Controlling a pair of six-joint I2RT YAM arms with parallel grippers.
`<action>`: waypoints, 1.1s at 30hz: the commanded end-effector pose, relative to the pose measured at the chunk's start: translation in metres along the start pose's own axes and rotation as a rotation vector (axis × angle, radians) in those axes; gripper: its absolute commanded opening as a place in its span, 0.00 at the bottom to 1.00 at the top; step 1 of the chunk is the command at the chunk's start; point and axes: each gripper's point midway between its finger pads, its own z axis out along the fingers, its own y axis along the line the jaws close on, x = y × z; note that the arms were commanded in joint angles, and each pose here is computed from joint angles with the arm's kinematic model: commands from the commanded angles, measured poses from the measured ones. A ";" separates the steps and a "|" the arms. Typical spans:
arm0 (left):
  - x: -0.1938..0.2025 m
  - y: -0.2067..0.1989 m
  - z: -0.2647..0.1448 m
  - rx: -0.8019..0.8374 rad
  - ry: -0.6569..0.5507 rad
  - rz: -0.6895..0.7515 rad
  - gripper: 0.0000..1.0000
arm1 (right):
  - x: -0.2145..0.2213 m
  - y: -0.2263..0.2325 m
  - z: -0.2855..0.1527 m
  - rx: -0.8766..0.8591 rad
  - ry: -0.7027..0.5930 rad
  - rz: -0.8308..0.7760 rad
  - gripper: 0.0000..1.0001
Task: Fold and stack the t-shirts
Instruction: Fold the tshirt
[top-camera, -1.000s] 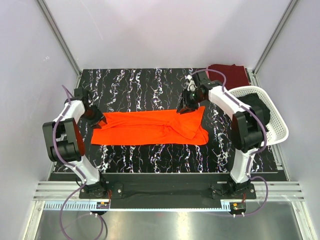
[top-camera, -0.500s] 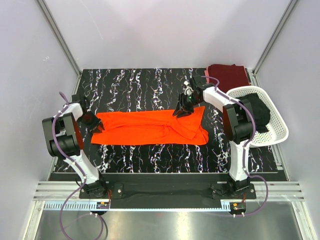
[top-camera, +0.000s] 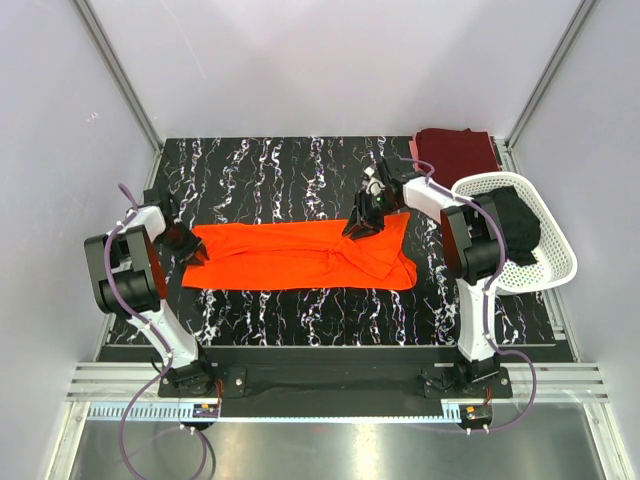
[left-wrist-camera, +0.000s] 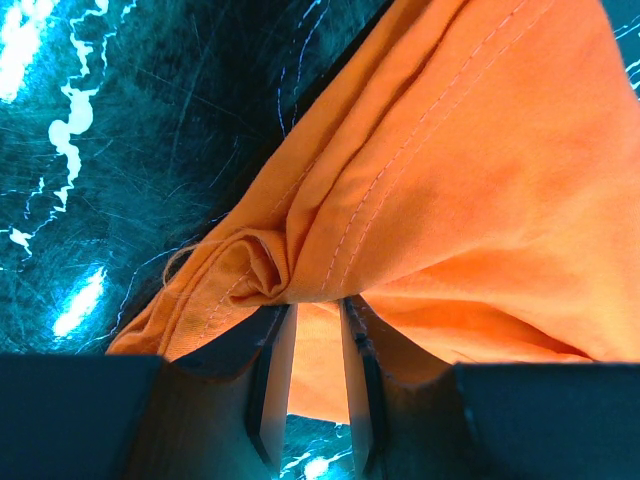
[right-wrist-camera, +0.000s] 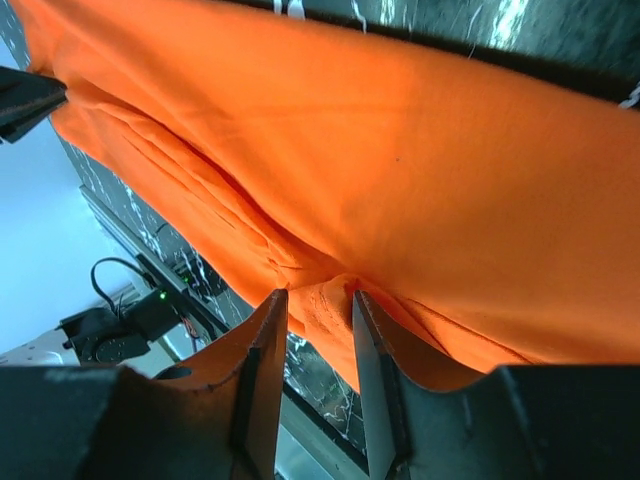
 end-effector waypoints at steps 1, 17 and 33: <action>-0.009 -0.004 0.003 0.018 -0.030 0.024 0.29 | 0.013 0.018 0.002 -0.081 0.038 -0.043 0.40; -0.011 -0.003 -0.004 0.016 -0.057 0.041 0.30 | 0.139 0.092 -0.019 -0.239 0.272 -0.088 0.40; -0.006 -0.005 -0.009 0.041 -0.058 0.067 0.31 | 0.040 0.045 -0.046 -0.076 0.003 -0.029 0.32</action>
